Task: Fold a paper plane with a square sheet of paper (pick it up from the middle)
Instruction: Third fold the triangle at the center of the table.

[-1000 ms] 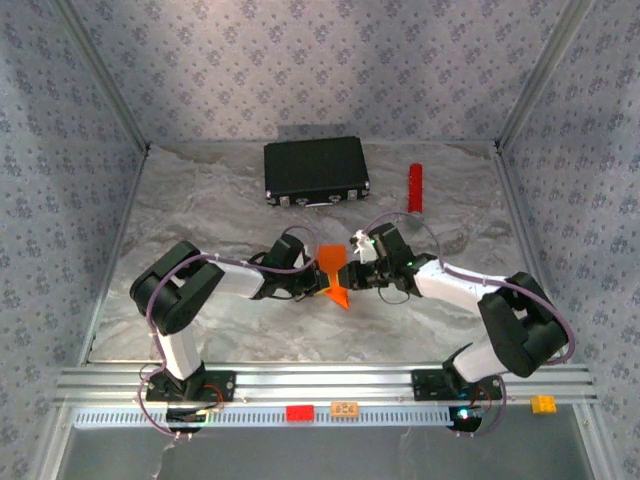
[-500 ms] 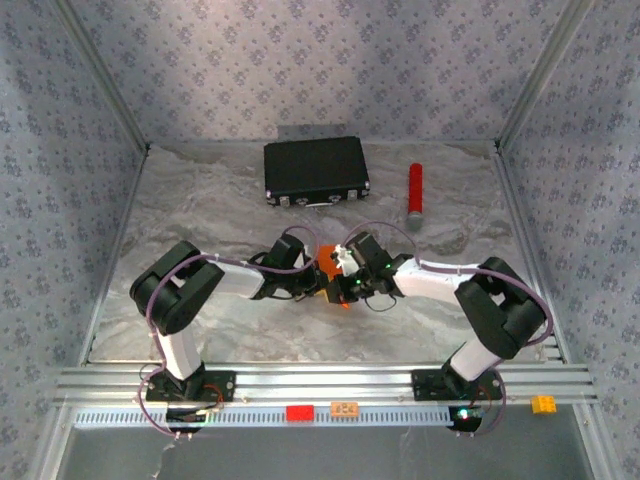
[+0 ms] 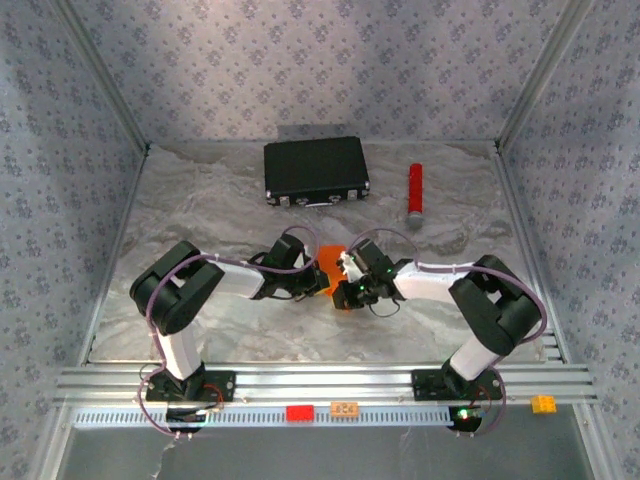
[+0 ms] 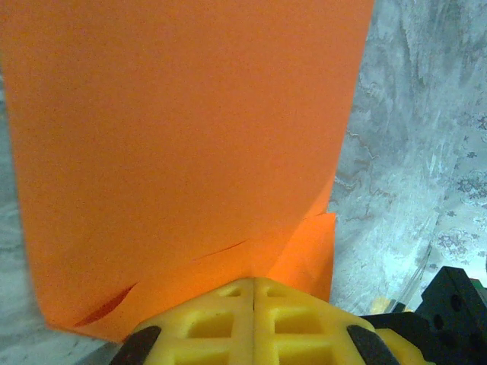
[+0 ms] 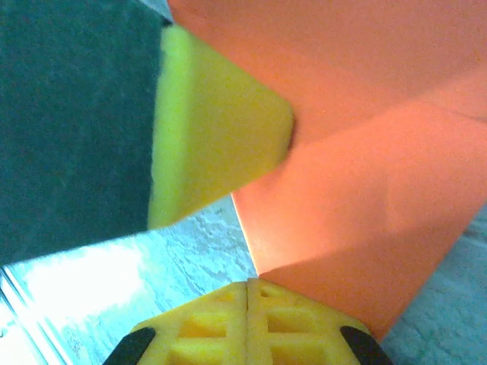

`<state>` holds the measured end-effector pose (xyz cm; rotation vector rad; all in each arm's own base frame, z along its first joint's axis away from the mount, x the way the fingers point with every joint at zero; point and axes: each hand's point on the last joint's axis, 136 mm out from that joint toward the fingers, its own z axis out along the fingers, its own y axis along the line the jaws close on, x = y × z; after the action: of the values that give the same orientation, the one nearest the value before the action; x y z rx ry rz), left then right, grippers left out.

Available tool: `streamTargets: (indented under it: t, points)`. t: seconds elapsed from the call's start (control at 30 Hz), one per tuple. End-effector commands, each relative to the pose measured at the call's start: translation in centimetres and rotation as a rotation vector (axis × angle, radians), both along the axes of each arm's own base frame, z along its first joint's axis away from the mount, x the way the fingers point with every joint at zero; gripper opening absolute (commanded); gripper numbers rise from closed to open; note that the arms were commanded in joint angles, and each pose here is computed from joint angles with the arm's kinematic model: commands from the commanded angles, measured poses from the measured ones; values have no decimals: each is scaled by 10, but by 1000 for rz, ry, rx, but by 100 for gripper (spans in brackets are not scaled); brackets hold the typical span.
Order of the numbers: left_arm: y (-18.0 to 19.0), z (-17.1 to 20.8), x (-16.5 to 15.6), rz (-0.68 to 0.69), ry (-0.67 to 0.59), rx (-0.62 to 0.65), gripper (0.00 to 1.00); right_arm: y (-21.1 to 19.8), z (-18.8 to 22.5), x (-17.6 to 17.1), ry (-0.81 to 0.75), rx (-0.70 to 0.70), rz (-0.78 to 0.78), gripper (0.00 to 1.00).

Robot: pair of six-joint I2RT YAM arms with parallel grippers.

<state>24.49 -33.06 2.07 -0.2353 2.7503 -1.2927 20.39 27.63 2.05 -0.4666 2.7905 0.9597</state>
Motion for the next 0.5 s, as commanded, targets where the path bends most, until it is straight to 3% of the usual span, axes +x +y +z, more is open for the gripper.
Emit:
streamTargets:
  t: [0.0, 0.23, 0.47]
  points:
    - [13, -17, -4, 13, 23, 85, 0, -9, 0, -8, 33, -9, -24, 8]
    - [14, -17, -4, 14, 23, 86, 0, 9, 23, 5, -7, 47, -14, 8]
    - [14, -16, -4, 12, 20, 88, 0, 12, -4, 9, 35, 0, -13, 9]
